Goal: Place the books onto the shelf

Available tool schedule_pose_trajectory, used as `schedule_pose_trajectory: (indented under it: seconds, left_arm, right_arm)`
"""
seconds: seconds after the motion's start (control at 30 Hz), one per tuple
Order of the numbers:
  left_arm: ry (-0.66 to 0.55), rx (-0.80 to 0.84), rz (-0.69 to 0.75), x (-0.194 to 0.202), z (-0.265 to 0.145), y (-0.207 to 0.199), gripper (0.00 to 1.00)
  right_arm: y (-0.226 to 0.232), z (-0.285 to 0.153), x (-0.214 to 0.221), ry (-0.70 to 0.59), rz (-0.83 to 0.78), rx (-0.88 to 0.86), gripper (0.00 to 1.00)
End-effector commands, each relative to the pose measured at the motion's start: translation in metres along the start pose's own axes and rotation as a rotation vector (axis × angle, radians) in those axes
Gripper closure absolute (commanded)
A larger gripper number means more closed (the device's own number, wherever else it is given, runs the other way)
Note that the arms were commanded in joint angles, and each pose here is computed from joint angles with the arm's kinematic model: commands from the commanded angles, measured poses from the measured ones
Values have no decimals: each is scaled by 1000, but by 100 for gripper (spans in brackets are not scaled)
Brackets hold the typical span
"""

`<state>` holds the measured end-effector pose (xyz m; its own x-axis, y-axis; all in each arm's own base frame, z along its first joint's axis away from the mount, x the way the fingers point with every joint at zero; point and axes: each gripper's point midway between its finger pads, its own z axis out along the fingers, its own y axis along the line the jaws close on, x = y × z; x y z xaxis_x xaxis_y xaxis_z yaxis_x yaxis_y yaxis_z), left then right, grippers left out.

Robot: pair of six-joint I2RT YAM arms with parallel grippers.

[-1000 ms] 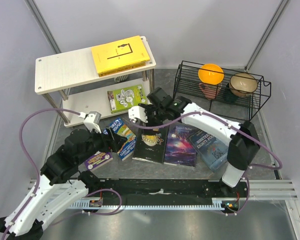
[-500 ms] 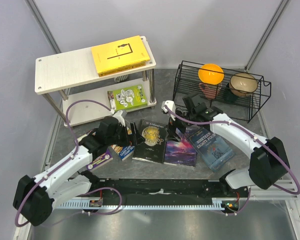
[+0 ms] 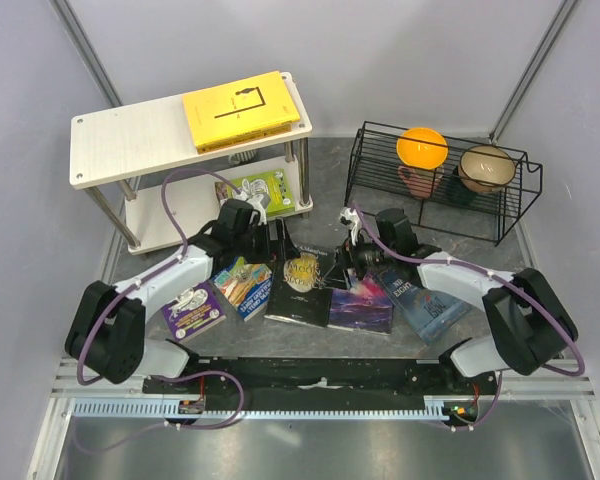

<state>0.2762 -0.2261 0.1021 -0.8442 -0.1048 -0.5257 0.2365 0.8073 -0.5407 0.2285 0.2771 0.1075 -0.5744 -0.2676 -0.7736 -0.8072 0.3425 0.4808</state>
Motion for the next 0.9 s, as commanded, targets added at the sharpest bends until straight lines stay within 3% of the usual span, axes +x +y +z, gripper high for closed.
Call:
schedule_pose_trajectory:
  seconds: [0.0, 0.13, 0.23, 0.43, 0.63, 0.8, 0.87]
  left_arm:
    - [-24, -30, 98, -17, 12, 8, 6]
    - [-1, -45, 93, -13, 22, 15, 7]
    - [12, -52, 87, -9, 29, 20, 8]
    - [67, 0, 69, 2, 42, 16, 8]
    - [123, 56, 25, 17, 49, 11, 9]
    - [125, 132, -10, 20, 48, -2, 31]
    - [95, 173, -15, 13, 42, -12, 48]
  right_arm:
    - [-8, 15, -26, -154, 153, 12, 14]
    - [-20, 24, -18, -140, 226, 42, 35]
    - [-27, 31, -7, -115, 269, 60, 44]
    - [-41, 40, 13, -57, 316, 115, 55]
    - [-46, 48, 26, -10, 344, 131, 57]
    - [-38, 56, 30, 18, 326, 111, 58]
    - [-35, 57, 30, 25, 314, 104, 58]
